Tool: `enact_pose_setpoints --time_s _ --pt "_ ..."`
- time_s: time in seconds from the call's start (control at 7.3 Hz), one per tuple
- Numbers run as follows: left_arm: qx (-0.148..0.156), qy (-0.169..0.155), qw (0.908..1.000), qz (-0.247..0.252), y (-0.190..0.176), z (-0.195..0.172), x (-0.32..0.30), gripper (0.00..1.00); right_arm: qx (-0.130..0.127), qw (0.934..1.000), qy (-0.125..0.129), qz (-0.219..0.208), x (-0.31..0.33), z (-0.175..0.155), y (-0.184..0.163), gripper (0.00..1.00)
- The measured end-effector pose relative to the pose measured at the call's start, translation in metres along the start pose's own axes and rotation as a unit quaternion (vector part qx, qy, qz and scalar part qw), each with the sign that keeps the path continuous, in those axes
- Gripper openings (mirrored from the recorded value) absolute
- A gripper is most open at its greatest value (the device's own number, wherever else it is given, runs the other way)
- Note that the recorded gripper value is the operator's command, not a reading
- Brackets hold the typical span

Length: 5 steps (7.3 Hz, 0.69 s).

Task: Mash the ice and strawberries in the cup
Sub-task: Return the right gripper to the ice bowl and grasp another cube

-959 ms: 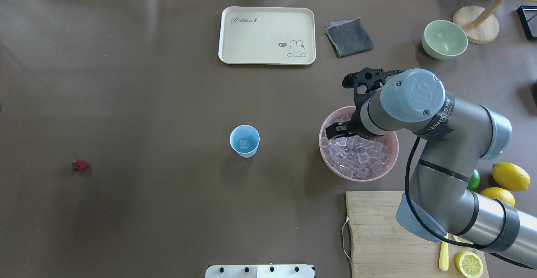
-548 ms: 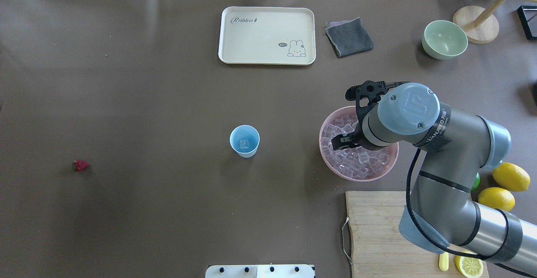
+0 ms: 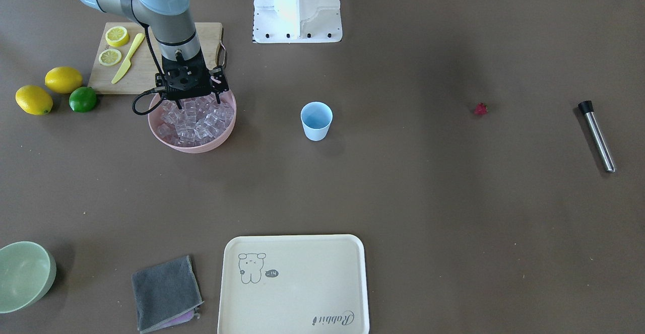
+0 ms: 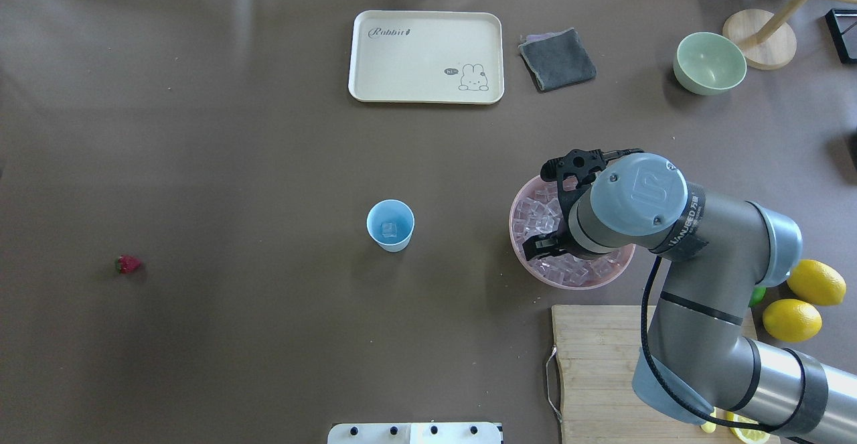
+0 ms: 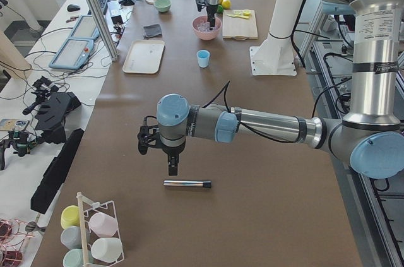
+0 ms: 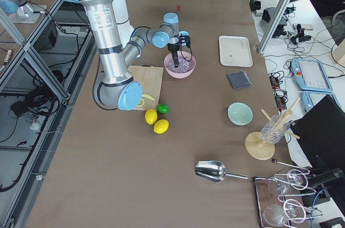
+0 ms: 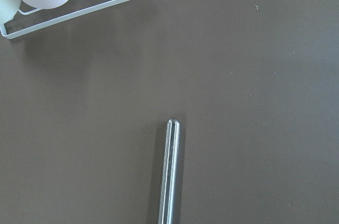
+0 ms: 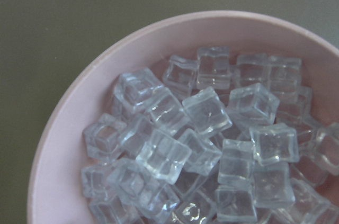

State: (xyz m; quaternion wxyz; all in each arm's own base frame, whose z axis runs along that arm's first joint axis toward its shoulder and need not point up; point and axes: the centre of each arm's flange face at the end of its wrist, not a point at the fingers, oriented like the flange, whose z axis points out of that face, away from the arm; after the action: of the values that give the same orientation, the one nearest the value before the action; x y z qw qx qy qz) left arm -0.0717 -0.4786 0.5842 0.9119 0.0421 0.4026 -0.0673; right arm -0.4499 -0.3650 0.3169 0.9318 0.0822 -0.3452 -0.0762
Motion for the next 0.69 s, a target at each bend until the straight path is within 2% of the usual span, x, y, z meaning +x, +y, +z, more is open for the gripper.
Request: enact_pose_setpoints --time_s 0.41,0.55,0.69 --pt "0.002 0.0 1.0 -0.001 0.0032 -0.0022 -0.0014 0.99 -0.002 1.0 0.002 -0.002 0.0034 0.0001 0.0024 0.83" --pt "0.004 0.001 1.0 -0.001 0.0047 -0.0045 -0.0011 0.99 -0.004 1.0 0.005 -0.002 0.0055 0.002 0.0022 0.8" --pt "0.005 0.001 1.0 -0.001 0.0054 -0.0054 -0.001 0.99 -0.005 1.0 0.008 -0.003 0.0059 0.005 0.0026 0.73"
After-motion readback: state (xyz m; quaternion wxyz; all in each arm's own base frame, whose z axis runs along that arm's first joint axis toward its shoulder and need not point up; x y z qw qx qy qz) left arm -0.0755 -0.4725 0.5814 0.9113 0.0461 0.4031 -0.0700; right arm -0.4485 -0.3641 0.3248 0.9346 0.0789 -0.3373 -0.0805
